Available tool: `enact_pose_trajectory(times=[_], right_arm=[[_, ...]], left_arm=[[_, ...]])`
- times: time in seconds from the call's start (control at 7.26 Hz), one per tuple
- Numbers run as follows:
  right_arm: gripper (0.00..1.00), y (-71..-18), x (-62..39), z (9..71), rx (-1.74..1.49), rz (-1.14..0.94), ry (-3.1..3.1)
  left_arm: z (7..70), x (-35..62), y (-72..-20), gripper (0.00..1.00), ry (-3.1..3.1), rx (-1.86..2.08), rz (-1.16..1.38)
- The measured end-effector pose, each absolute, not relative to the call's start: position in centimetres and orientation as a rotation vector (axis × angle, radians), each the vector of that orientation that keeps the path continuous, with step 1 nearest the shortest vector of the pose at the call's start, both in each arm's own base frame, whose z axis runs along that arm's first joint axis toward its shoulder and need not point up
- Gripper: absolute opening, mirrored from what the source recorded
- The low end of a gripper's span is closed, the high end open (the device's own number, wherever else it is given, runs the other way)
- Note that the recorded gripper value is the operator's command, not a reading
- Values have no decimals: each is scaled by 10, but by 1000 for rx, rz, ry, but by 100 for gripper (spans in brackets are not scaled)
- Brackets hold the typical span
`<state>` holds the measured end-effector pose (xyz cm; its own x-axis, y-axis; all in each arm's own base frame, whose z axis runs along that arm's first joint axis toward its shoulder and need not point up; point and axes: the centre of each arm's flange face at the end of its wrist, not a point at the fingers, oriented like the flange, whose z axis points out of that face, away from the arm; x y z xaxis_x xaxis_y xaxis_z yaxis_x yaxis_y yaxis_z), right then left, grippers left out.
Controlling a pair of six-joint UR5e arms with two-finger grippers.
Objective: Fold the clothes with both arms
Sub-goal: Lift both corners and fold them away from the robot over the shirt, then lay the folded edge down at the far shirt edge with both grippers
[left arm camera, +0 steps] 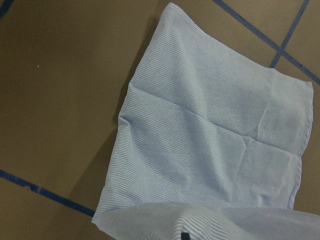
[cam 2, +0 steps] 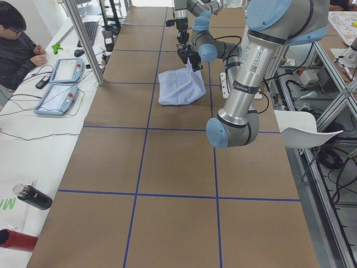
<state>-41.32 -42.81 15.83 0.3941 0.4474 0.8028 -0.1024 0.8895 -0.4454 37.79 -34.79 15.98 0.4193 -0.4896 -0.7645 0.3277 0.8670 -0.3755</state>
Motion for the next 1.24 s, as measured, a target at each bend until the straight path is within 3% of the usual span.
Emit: enact_pose_trajectory(times=[1.24], right_arm=[[0,-536,-502,215,-252,481,-1034]], left_arm=[[255,451,-502,0,1053,-50,-561]])
